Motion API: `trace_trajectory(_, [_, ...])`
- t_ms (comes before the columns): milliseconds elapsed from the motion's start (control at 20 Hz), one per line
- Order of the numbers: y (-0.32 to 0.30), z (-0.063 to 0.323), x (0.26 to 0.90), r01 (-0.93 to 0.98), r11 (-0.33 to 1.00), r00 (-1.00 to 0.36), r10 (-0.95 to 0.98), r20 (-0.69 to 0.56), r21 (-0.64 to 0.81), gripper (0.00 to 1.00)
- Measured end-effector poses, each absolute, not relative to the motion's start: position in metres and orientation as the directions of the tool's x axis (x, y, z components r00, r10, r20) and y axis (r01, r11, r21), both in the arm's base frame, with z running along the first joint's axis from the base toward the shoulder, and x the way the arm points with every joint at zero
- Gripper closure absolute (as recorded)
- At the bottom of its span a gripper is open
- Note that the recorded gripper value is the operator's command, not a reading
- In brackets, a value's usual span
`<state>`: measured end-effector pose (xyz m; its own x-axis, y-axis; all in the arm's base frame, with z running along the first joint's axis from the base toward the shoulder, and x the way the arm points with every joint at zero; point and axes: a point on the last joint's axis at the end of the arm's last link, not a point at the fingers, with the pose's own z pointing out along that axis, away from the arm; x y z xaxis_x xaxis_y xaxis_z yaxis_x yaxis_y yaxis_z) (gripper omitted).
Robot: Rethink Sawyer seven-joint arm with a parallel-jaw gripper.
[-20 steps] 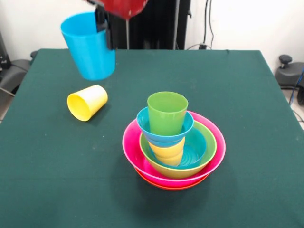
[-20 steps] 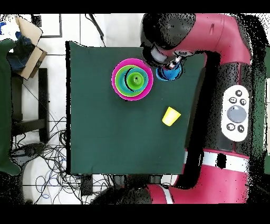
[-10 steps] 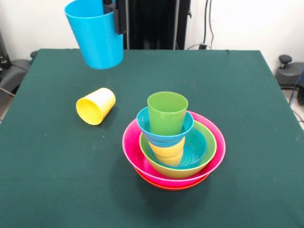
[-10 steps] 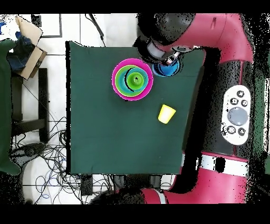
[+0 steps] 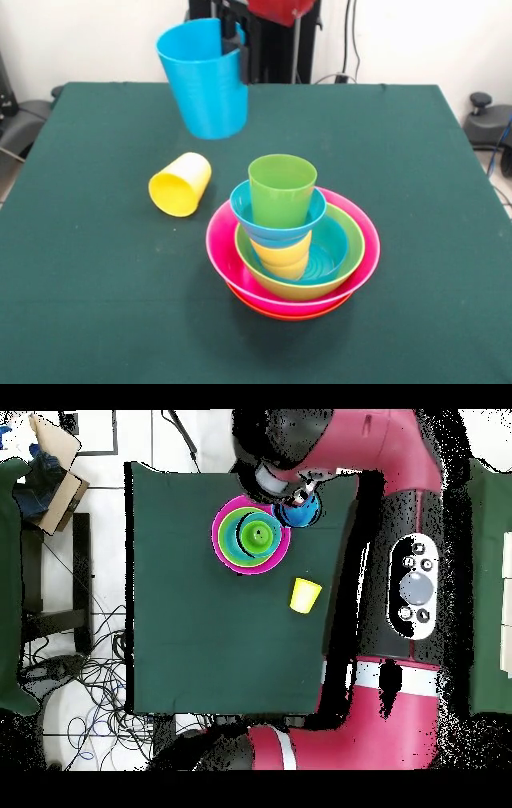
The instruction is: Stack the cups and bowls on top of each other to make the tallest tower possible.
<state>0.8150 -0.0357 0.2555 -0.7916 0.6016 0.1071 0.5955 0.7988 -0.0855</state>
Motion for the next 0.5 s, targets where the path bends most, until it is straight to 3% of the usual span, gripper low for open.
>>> trace_trajectory(500, [-0.017, 0.239, 0.814, 0.576, 0.812, -0.802, 0.583, 0.129, -0.093, 1.00])
